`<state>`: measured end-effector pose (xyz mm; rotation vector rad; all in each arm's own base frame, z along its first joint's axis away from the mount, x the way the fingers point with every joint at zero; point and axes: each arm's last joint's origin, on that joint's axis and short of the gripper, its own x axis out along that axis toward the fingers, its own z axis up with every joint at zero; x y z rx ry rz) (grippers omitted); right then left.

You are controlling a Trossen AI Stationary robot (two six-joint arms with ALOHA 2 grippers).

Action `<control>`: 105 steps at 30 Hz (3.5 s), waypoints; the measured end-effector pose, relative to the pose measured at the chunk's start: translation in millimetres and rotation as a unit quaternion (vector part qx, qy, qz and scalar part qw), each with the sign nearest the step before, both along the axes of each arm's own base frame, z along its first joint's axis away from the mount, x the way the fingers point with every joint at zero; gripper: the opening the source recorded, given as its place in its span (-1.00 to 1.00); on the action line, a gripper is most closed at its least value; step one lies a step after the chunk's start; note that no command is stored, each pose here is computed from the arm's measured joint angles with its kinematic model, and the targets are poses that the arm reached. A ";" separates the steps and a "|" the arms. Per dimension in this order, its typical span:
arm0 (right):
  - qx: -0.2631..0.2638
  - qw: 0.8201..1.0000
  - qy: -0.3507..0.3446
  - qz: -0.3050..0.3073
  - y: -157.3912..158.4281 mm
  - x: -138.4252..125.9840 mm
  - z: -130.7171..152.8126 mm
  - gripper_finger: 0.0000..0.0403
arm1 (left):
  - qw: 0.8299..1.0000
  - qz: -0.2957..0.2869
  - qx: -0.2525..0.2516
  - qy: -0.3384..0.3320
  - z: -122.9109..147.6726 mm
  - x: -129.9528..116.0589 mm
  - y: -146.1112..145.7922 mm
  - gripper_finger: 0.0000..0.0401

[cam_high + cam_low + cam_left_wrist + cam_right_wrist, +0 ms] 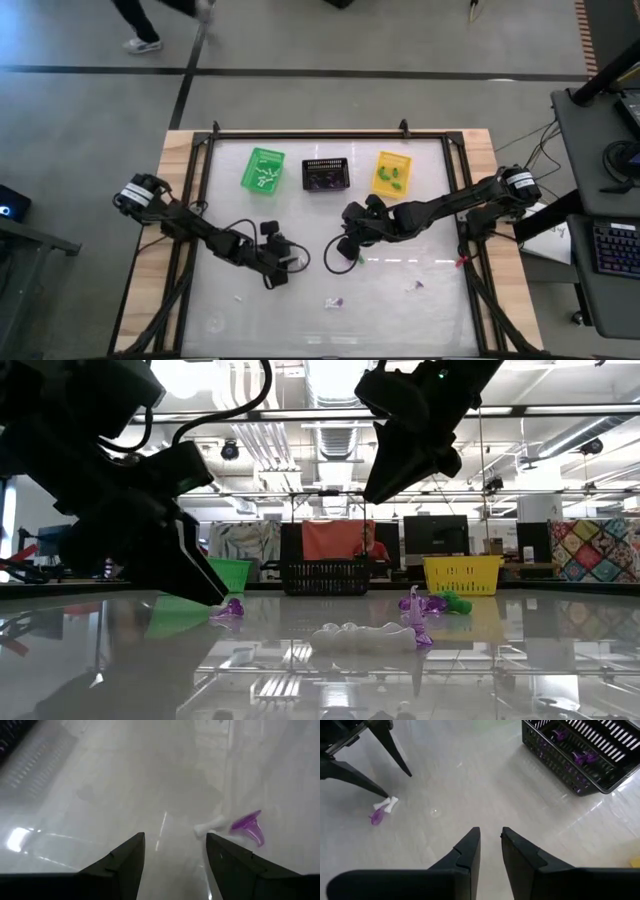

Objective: Sort Halloween decoration
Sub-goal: Put the white bone toy into the green basket

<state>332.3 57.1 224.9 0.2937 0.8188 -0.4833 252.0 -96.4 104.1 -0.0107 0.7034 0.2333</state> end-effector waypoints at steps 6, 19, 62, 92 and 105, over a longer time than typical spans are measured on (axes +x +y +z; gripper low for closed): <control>0.000 1.000 0.000 0.000 -0.1 0.0 0.0 -0.65 | 0.998 -0.052 0.022 0.016 5.7 -2.0 -0.3 -0.03; -0.015 1.000 -0.003 -0.009 -1.1 0.0 0.3 -0.66 | 0.970 -0.236 0.053 0.037 13.1 2.4 3.9 -0.04; -0.021 1.000 -0.009 -0.010 -0.5 0.7 0.7 -0.63 | 0.989 -0.145 -0.015 0.026 -7.8 10.8 10.8 -0.30; -0.290 0.938 -0.102 -0.161 2.5 4.6 41.5 -0.68 | 0.994 -0.108 -0.009 0.023 -4.3 7.1 14.3 -0.41; -0.244 0.958 -0.113 -0.101 27.1 2.8 37.1 -0.68 | 0.994 -0.103 0.002 0.028 -3.3 5.4 13.6 -0.42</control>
